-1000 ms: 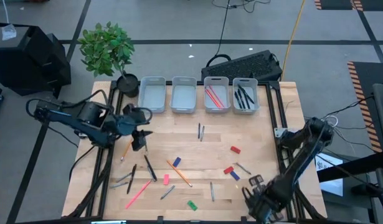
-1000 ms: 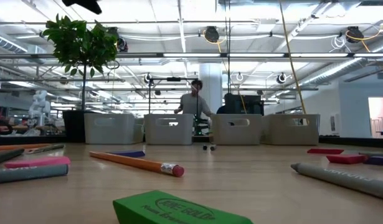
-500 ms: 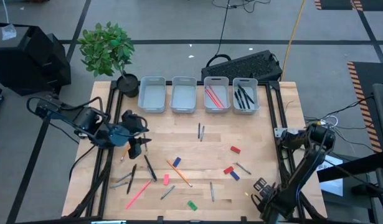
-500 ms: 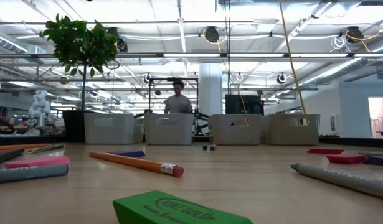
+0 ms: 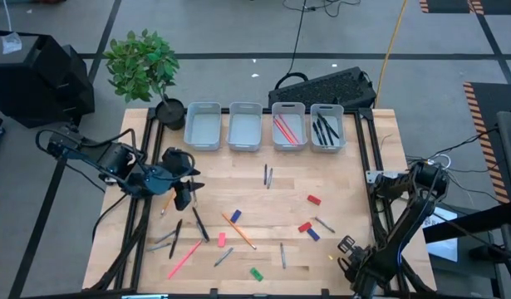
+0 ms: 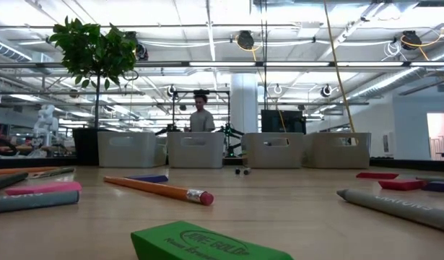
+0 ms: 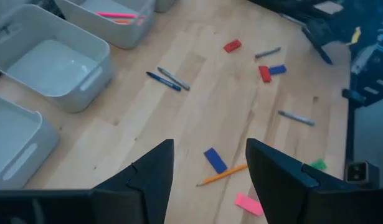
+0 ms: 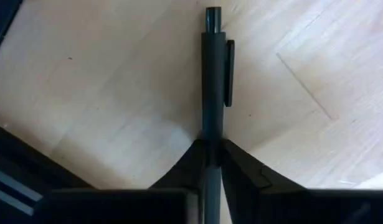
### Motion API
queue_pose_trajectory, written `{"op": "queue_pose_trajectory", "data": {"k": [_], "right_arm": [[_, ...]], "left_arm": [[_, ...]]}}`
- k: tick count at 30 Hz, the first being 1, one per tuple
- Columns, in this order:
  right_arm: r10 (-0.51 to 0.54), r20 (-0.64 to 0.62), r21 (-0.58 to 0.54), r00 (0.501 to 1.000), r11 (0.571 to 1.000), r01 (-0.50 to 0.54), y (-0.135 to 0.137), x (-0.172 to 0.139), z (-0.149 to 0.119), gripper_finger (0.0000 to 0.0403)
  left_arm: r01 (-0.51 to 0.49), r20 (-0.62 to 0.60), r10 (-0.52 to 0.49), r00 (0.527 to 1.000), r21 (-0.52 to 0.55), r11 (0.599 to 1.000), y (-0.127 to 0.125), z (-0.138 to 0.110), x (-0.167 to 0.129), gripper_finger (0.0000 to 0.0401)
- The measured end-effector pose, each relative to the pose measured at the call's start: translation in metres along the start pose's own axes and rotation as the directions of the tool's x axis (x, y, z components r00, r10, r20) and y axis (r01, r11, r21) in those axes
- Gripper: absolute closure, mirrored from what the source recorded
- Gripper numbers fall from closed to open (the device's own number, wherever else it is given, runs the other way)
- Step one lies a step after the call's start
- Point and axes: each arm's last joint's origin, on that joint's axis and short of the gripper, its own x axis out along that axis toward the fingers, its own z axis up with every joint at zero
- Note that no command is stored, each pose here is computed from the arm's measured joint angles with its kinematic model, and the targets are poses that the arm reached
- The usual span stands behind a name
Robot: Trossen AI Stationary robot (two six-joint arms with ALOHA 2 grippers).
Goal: Sort crayons/erasers/pens/pencils in bins
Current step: Put the black pen into the top right gray bin
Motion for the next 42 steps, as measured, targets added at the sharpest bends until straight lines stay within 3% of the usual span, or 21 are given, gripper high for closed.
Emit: {"op": "queue_pose_trajectory", "data": {"k": [5, 8, 11, 14, 16, 19, 21, 25, 30, 33, 36, 42], "right_arm": [[-0.015, 0.024, -0.044, 1.000, 0.999, 0.016, -0.006, -0.005, 0.000, 0.0384], [-0.131, 0.107, -0.019, 0.986, 0.991, 0.133, -0.017, -0.018, 0.000, 0.0379], [-0.278, 0.184, 0.100, 0.943, 0.960, 0.263, -0.044, -0.043, -0.005, 0.0375], [-0.323, 0.243, 0.238, 0.915, 0.934, 0.266, -0.074, -0.073, -0.017, 0.0380], [-0.375, 0.285, 0.370, 0.882, 0.892, 0.259, -0.105, -0.094, -0.026, 0.0382], [-0.451, 0.288, 0.591, 0.845, 0.778, 0.214, -0.154, -0.121, -0.050, 0.0382], [-0.482, 0.282, 0.717, 0.829, 0.680, 0.151, -0.186, -0.136, -0.070, 0.0382], [-0.567, 0.187, 0.916, 0.802, 0.396, 0.067, -0.246, -0.155, -0.120, 0.0381], [-0.546, 0.111, 0.994, 0.830, 0.061, -0.092, -0.301, -0.154, -0.185, 0.0381], [-0.484, 0.077, 0.984, 0.872, -0.105, -0.145, -0.323, -0.139, -0.219, 0.0381], [-0.430, 0.055, 0.967, 0.901, -0.200, -0.154, -0.338, -0.124, -0.244, 0.0381], [-0.358, -0.004, 0.954, 0.934, -0.280, -0.104, -0.365, -0.090, -0.280, 0.0381]], "left_arm": [[-0.033, 0.029, 0.034, 0.999, -0.040, 0.999, 0.001, 0.001, 0.000, 0.0199], [-0.040, 0.033, 0.042, 0.999, -0.061, 0.997, 0.002, 0.002, 0.001, 0.0199], [-0.049, 0.035, 0.052, 0.998, -0.064, 0.997, 0.003, 0.002, 0.001, 0.0199], [-0.066, 0.026, 0.068, 0.997, -0.054, 0.996, 0.005, 0.001, 0.001, 0.0199], [-0.081, 0.029, 0.082, 0.996, -0.046, 0.996, 0.006, 0.002, 0.001, 0.0199], [-0.097, 0.040, 0.099, 0.994, -0.041, 0.994, 0.009, 0.004, 0.003, 0.0199], [-0.114, 0.046, 0.116, 0.992, -0.034, 0.993, 0.011, 0.006, 0.004, 0.0199], [-0.141, 0.056, 0.142, 0.988, -0.021, 0.990, 0.016, 0.010, 0.006, 0.0199], [-0.183, 0.069, 0.188, 0.980, -0.063, 0.981, 0.026, 0.018, 0.010, 0.0199], [-0.209, 0.072, 0.215, 0.974, -0.091, 0.974, 0.032, 0.021, 0.012, 0.0199], [-0.235, 0.072, 0.244, 0.967, -0.110, 0.966, 0.038, 0.025, 0.015, 0.0199], [-0.284, 0.076, 0.297, 0.952, -0.145, 0.948, 0.047, 0.033, 0.024, 0.0199]]}}
